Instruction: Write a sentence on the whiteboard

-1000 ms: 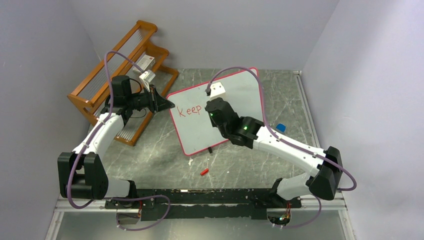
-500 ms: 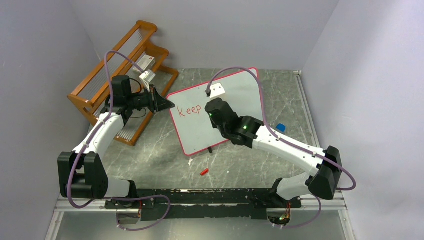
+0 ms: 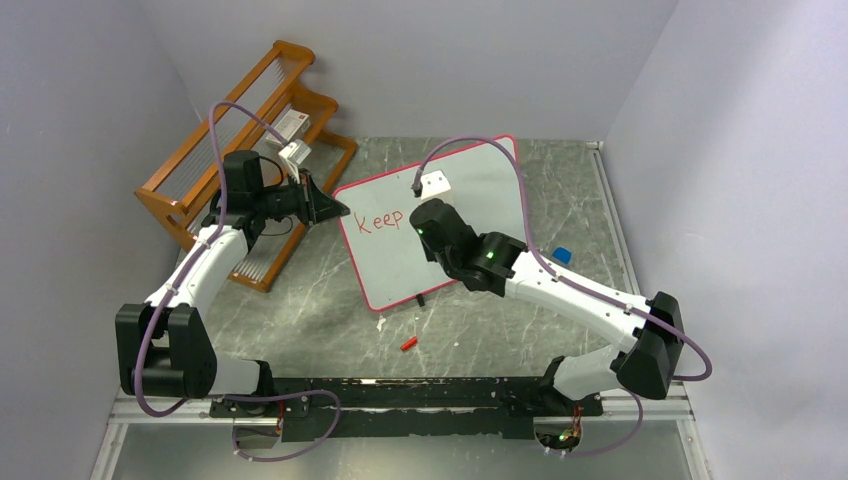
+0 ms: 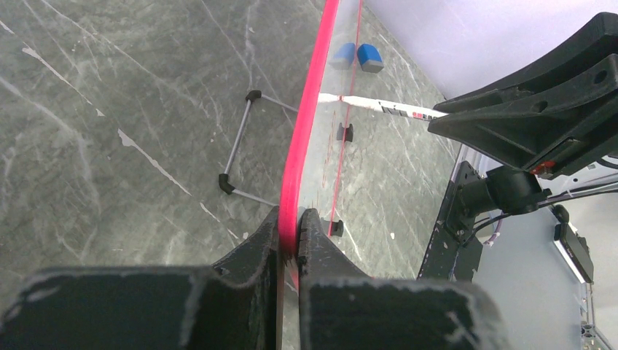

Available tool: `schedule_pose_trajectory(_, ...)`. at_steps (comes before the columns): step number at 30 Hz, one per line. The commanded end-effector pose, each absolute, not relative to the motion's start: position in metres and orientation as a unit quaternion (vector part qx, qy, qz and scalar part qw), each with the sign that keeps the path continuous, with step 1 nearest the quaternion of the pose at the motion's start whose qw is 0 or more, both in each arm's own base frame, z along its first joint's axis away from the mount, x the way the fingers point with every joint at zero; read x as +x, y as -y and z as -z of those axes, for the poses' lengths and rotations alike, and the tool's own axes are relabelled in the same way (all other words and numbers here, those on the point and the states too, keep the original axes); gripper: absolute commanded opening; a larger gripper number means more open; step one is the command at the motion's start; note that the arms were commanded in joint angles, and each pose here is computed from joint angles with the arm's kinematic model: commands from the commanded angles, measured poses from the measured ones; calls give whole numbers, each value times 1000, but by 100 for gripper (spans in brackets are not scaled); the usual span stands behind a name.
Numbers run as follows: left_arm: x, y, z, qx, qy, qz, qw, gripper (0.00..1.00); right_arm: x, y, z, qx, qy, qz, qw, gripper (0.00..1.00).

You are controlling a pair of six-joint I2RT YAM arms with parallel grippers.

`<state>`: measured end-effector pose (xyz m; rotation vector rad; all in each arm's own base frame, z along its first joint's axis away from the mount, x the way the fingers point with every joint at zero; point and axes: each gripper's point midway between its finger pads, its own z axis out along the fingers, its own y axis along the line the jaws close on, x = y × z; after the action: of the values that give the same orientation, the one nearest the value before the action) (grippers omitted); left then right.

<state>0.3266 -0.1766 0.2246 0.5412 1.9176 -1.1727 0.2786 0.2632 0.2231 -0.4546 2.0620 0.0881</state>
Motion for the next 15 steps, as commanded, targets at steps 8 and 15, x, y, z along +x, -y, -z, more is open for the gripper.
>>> schedule_pose_trajectory(8, 331, 175, -193, 225, -785, 423, 393, 5, 275, -261, -221, -186, -854, -42, 484, 0)
schedule_pose_trajectory(15, 331, 174, -192, 224, -786, 422, 392, 5, 281, -259, -252, -165, -829, -60, 531, 0)
